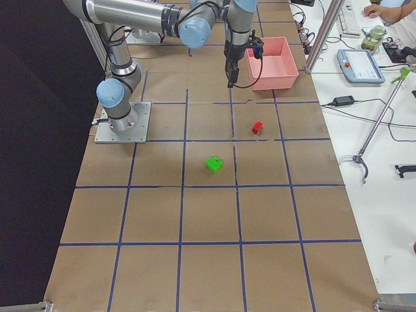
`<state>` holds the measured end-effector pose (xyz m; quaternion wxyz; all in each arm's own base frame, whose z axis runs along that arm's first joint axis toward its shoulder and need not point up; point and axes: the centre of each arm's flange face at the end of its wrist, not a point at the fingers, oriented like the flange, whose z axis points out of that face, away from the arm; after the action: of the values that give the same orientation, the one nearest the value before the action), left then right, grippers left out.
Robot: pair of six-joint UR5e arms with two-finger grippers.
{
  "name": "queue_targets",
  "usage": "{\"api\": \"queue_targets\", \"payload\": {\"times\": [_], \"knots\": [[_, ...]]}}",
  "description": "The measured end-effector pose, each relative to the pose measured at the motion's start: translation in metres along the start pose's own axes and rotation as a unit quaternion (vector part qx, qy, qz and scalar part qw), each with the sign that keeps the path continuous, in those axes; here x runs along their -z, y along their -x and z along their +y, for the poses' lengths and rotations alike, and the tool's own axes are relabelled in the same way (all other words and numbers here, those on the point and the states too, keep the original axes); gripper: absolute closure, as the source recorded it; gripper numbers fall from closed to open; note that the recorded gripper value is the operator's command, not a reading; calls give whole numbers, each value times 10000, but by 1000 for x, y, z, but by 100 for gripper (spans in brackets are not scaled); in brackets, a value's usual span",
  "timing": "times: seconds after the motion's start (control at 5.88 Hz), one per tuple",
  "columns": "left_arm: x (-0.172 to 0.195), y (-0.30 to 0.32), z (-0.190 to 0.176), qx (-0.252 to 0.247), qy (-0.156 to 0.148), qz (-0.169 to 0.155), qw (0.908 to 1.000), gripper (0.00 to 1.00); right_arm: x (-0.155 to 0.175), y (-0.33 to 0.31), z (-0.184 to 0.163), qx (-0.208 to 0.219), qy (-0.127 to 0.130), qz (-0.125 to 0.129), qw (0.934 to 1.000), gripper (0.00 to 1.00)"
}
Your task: Put all blocks into box
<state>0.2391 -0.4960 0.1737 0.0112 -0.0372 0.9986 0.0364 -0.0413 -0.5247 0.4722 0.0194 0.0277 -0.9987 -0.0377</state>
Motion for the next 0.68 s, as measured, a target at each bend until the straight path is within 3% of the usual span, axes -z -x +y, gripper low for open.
{"api": "queue_targets", "payload": {"times": [0.17, 0.34, 0.51, 0.68], "knots": [[-6, 3, 0, -3, 109, -85, 9999, 51, -8, -24, -1, 134, 62, -40, 9999, 0], [-8, 4, 0, -4, 150, -102, 9998, 84, -16, -47, -2, 103, 105, -74, 9999, 0], [-6, 4, -1, -6, 150, -111, 9998, 97, -25, -72, -3, -57, 136, -103, 9998, 0], [0, 5, -1, -13, 109, -145, 9998, 100, -37, -97, -3, -239, 185, -148, 9994, 0]]}}
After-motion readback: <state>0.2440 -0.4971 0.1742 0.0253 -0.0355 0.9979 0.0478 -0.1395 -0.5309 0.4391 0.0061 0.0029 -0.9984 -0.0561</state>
